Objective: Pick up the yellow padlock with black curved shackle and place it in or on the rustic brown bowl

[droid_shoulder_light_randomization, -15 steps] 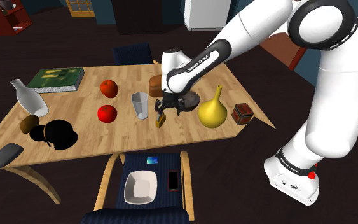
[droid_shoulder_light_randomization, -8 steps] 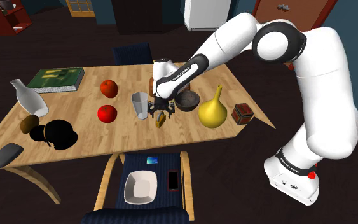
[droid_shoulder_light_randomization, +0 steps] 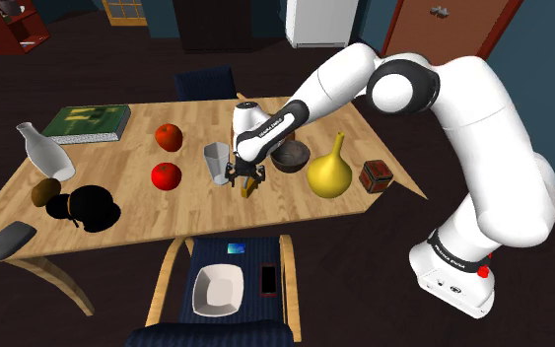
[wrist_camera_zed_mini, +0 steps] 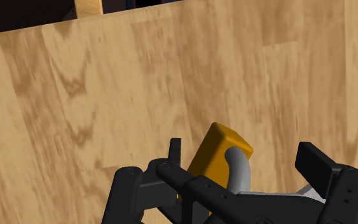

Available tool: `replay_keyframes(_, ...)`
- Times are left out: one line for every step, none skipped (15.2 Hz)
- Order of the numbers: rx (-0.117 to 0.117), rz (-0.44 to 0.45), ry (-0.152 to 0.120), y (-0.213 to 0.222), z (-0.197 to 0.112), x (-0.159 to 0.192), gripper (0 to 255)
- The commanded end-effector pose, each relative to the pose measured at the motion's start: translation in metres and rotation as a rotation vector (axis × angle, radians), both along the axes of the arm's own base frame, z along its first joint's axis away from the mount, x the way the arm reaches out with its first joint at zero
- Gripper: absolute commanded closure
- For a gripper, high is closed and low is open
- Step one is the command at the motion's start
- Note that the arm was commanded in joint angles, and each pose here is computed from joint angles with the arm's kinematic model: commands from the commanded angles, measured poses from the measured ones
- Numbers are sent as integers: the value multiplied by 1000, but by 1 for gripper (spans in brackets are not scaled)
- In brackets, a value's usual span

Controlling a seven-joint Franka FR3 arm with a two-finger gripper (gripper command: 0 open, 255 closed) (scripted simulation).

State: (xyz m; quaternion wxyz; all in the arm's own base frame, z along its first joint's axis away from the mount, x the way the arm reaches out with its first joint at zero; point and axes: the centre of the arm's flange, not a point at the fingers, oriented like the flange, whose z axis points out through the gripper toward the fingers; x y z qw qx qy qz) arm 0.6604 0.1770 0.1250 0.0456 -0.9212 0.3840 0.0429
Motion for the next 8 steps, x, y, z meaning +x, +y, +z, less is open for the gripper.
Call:
replay_keyframes(0, -1, 0, 2, -12, 1, 0)
replay_keyframes(0, -1, 0, 3, -20, 0, 0)
replay_keyframes(0, -1, 0, 3, -20, 0, 0)
replay_keyframes(0, -1, 0, 3, -20, 0, 0)
replay_keyframes(0, -1, 0, 3, -20, 0, 0)
replay_keyframes(0, -1, 0, 3, -20, 0, 0)
replay_keyframes(0, -1, 0, 3, -20, 0, 0)
replay_keyframes(0, -1, 0, 3, -20, 0, 0)
